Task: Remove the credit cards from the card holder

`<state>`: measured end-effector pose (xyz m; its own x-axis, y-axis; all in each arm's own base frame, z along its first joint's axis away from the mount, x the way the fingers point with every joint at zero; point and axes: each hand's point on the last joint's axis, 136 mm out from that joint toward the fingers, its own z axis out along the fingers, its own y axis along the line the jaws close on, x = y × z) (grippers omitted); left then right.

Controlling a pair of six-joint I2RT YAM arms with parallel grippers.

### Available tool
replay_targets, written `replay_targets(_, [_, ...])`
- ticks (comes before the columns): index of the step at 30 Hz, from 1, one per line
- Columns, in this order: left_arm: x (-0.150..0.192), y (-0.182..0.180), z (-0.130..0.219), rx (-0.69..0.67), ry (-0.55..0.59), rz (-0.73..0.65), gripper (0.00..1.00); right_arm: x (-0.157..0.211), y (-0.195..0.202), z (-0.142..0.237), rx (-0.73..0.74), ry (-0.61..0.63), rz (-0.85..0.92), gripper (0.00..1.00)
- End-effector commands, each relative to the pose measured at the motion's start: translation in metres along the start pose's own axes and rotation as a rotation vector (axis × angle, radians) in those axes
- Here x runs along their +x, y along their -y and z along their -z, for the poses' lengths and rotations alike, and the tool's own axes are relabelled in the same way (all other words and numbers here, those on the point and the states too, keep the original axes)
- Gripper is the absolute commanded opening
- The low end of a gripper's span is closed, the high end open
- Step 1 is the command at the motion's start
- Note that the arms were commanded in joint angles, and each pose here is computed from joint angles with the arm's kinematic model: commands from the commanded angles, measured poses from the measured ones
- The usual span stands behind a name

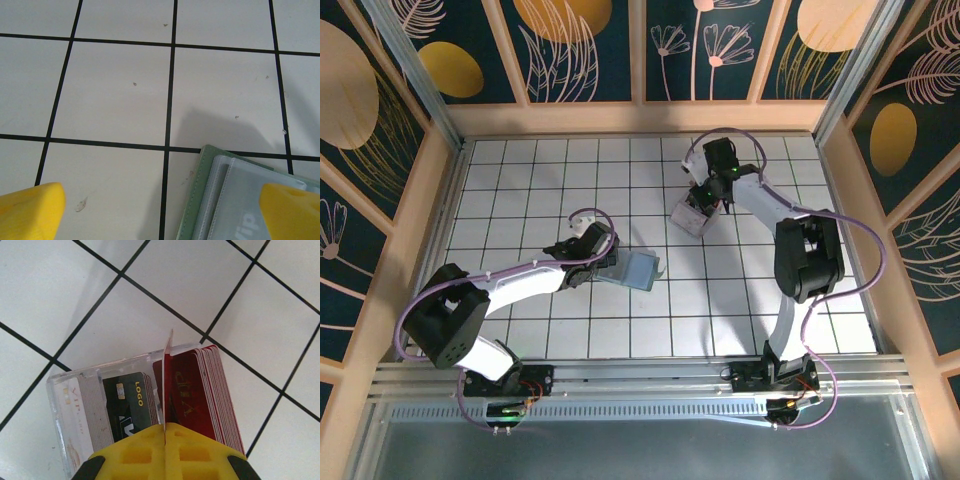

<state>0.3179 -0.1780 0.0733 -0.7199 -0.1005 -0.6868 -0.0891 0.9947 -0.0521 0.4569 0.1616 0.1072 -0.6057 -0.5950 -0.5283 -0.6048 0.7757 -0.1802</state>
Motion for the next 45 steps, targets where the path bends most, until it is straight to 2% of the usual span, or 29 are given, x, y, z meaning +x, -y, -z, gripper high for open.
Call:
replay_targets(1, [-0.013,0.000,0.004,-0.013,0.023,0.008,0.99,0.028,-0.022,-0.014,-0.117,-0.111,-0.027,0.00])
replay_targets(9, [-0.013,0.001,0.002,-0.015,0.020,-0.004,0.99,0.012,-0.027,-0.011,-0.164,-0.062,-0.051,0.00])
replay_targets(18, [-0.014,0.002,0.003,-0.008,0.023,0.000,0.99,0.005,-0.005,-0.002,-0.059,-0.085,-0.035,0.00])
replay_targets(26, [-0.014,0.002,0.004,-0.005,0.026,0.005,0.99,-0.009,0.005,0.015,-0.021,-0.054,-0.008,0.00])
replay_targets(45, [-0.015,0.000,0.006,-0.008,0.030,0.007,0.99,-0.003,0.013,0.019,0.003,-0.104,0.020,0.00])
